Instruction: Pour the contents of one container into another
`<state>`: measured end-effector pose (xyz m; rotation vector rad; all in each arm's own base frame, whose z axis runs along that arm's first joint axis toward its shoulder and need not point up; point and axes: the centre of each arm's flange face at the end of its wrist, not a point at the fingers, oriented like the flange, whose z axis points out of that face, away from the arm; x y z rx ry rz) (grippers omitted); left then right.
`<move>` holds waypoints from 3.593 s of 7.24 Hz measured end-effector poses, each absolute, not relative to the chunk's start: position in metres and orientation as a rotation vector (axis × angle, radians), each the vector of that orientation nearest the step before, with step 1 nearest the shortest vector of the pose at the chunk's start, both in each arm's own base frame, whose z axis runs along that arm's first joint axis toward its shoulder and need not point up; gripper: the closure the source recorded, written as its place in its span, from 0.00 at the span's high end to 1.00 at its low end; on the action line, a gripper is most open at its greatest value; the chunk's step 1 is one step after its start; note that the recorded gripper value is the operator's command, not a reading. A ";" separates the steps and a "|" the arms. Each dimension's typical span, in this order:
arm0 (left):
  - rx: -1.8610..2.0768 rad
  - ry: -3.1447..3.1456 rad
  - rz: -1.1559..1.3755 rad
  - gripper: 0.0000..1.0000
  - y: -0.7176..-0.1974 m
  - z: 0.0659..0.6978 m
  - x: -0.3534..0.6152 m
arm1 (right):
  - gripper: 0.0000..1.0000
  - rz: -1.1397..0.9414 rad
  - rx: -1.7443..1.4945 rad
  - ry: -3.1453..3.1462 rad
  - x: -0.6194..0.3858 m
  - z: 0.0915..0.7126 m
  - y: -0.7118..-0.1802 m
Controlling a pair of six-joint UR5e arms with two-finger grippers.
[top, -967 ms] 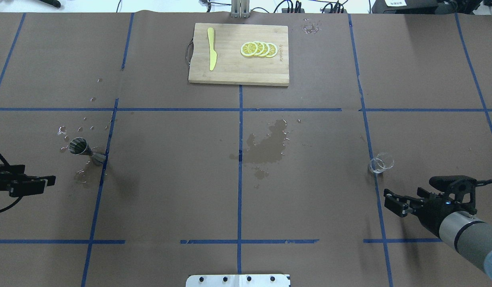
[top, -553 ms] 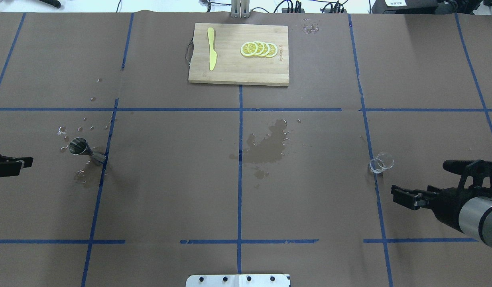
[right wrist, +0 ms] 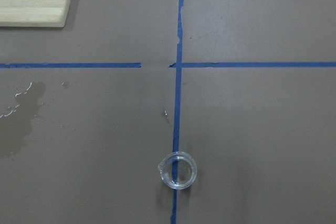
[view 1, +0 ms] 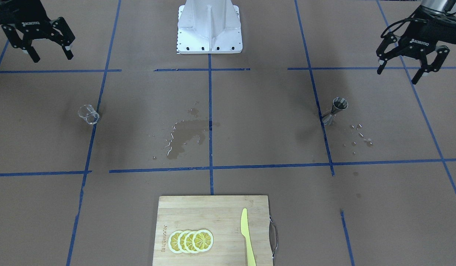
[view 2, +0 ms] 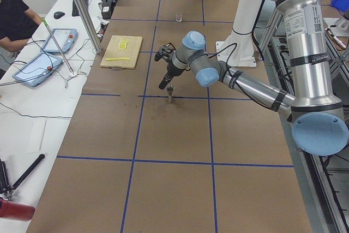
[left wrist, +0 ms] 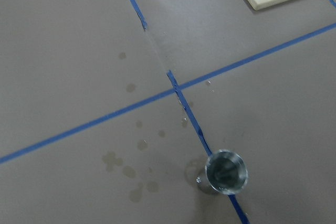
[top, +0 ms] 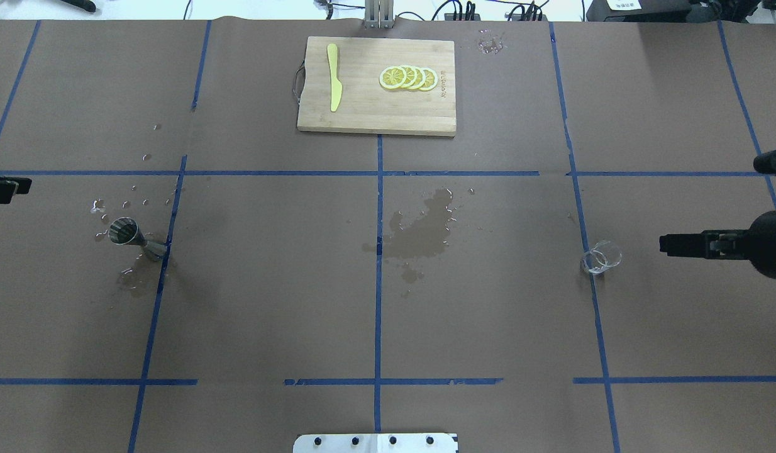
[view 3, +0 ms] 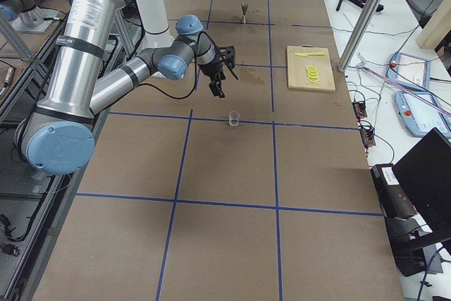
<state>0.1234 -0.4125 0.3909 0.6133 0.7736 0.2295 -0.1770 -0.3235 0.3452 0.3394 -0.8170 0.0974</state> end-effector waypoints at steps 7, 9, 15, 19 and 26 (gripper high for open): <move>0.411 0.697 0.301 1.00 -0.562 0.534 -0.011 | 1.00 -0.262 0.194 -0.732 0.004 0.520 -0.463; 0.371 0.665 0.371 1.00 -0.546 0.585 -0.044 | 1.00 -0.244 0.134 -0.791 0.037 0.538 -0.451; 0.123 0.825 0.058 1.00 -0.481 0.656 -0.068 | 1.00 -0.193 0.067 -0.833 0.044 0.601 -0.452; 0.110 0.831 -0.077 1.00 -0.482 0.646 -0.068 | 1.00 -0.090 0.039 -0.836 0.080 0.637 -0.443; 0.148 0.831 -0.062 1.00 -0.482 0.644 -0.068 | 1.00 0.041 0.099 -0.828 0.091 0.636 -0.448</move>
